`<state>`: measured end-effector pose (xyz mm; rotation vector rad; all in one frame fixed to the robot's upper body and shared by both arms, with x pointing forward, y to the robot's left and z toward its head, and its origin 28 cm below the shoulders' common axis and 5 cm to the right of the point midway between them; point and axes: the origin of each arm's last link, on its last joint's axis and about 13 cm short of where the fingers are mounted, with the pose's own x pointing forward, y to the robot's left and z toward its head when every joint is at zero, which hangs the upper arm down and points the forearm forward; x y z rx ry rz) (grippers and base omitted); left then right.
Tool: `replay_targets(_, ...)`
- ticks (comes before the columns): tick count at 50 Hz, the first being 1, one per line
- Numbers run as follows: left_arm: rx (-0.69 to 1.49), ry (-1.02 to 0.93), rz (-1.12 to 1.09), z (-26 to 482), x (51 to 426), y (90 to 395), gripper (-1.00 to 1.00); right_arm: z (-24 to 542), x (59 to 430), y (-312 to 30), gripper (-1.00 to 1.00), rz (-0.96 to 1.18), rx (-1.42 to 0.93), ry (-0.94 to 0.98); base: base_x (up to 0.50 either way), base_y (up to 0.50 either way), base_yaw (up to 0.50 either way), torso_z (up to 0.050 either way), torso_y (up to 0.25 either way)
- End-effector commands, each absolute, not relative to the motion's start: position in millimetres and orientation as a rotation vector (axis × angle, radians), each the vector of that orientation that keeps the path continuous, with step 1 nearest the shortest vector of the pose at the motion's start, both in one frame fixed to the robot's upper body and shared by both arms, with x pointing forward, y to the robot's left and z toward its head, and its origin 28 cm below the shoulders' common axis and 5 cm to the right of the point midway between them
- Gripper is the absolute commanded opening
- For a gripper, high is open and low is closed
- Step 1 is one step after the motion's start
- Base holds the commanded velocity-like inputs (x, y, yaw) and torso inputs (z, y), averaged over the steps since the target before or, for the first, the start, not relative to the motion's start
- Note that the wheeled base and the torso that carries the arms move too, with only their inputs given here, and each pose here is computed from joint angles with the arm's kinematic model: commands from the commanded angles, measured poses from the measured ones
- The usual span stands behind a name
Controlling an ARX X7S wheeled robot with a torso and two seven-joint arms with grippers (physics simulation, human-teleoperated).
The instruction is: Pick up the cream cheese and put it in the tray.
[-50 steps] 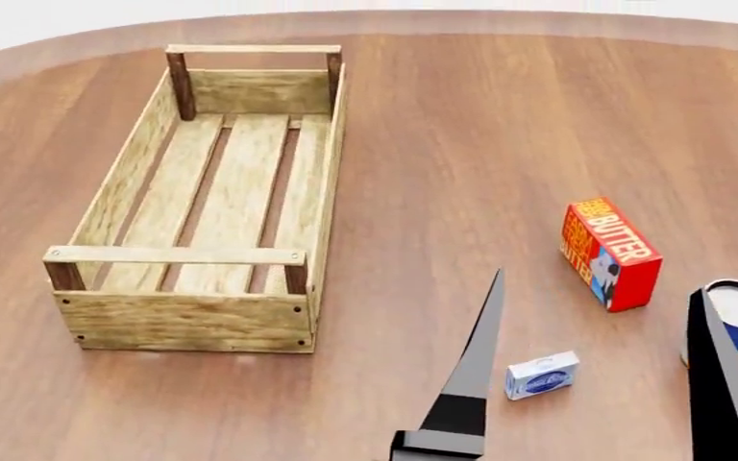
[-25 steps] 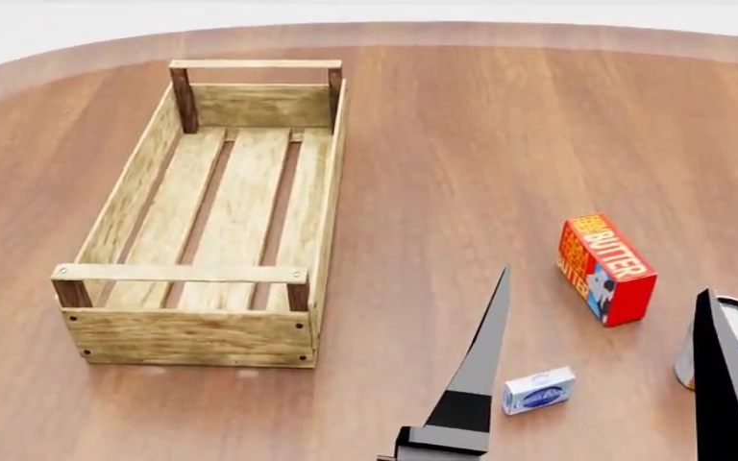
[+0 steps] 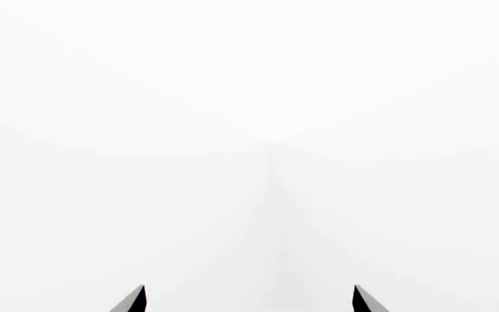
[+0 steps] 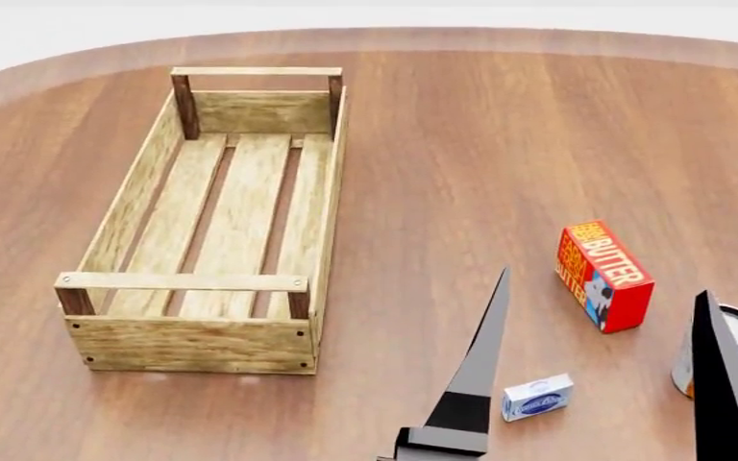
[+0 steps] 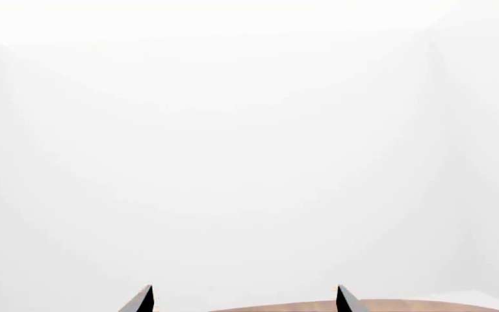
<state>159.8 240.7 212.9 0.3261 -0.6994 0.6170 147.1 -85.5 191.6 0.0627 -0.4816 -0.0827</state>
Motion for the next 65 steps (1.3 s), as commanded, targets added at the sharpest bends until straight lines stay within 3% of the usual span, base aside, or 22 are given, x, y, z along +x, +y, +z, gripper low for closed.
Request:
replay_targets(1,0.337,-0.708,0.63,212.0,158.1,241.1,1.0,190.9,148.0,-85.3,1.0,-0.082,0.062,-0.478,0.0,0.0,0.0,0.0,0.0)
replay_targets(22,0.332,-0.72,0.653,212.7,158.0,240.9,1.0,190.6,148.1,-84.8,1.0,-0.084,0.058,-0.474,0.0,0.0,0.0,0.0,-0.243)
replay_targets(33,0.316,-0.716,0.663,212.7,158.8,241.2,1.0,193.1,147.5,-86.8,1.0,-0.126,0.058,-0.484,0.04,0.0,0.0,0.0,0.0)
replay_targets(65,0.296,-0.722,0.664,211.6,158.1,242.5,1.0,194.4,146.2,-86.8,1.0,-0.143,0.048,-0.489,0.49,-0.08,0.0,0.0,0.0)
